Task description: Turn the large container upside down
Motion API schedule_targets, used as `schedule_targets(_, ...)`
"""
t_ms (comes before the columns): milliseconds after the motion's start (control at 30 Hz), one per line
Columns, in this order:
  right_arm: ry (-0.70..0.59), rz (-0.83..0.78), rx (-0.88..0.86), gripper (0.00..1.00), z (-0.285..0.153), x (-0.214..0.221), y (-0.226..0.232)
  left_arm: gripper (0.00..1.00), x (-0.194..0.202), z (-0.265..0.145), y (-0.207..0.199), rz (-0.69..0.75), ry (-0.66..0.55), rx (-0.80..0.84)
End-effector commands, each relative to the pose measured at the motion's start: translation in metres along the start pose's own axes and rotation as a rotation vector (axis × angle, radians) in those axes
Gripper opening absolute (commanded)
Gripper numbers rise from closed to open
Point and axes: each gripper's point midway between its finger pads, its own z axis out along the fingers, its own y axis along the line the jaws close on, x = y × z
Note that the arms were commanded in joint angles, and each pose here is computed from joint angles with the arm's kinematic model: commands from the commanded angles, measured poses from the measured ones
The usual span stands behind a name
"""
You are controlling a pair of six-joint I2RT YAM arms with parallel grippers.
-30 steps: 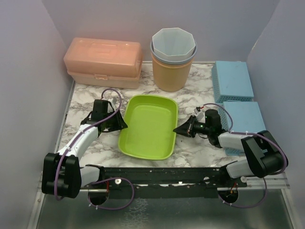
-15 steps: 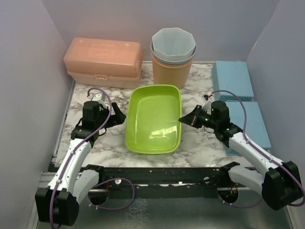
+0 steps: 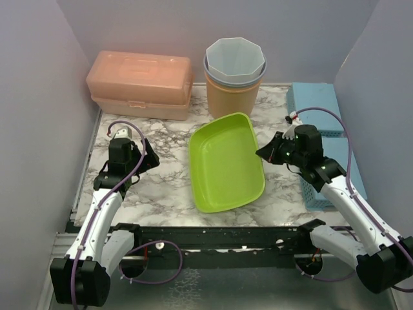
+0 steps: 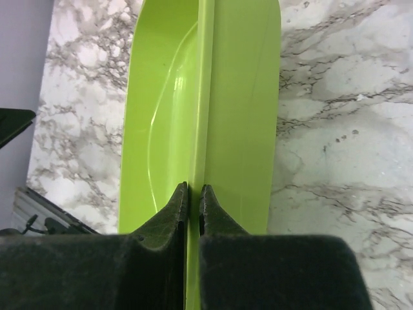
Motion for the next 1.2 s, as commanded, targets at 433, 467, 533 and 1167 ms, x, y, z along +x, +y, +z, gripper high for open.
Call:
schedule_targets(433, -0.029, -0.285, 0.217, 0.01, -0.037, -0.049, 0.004, 0.99, -0.005, 0.0, 0.003, -0.013, -0.003, -0.023)
schedule_targets(467, -0.02, -0.319, 0.244, 0.01, -0.035, -0.047, 0.006, 0.99, -0.006, 0.0, 0.004, -0.014, -0.004, -0.024)
schedule_targets(533, -0.013, -0.404, 0.287, 0.01, -0.03, -0.041, 0.015, 0.99, -0.005, 0.001, 0.004, -0.015, -0.001, -0.027)
schedule_targets(1167, -0.122, -0.585, 0.319, 0.01, 0.004, -0.02, 0.091, 0.99, -0.012, -0.003, 0.015, -0.038, -0.035, -0.075)
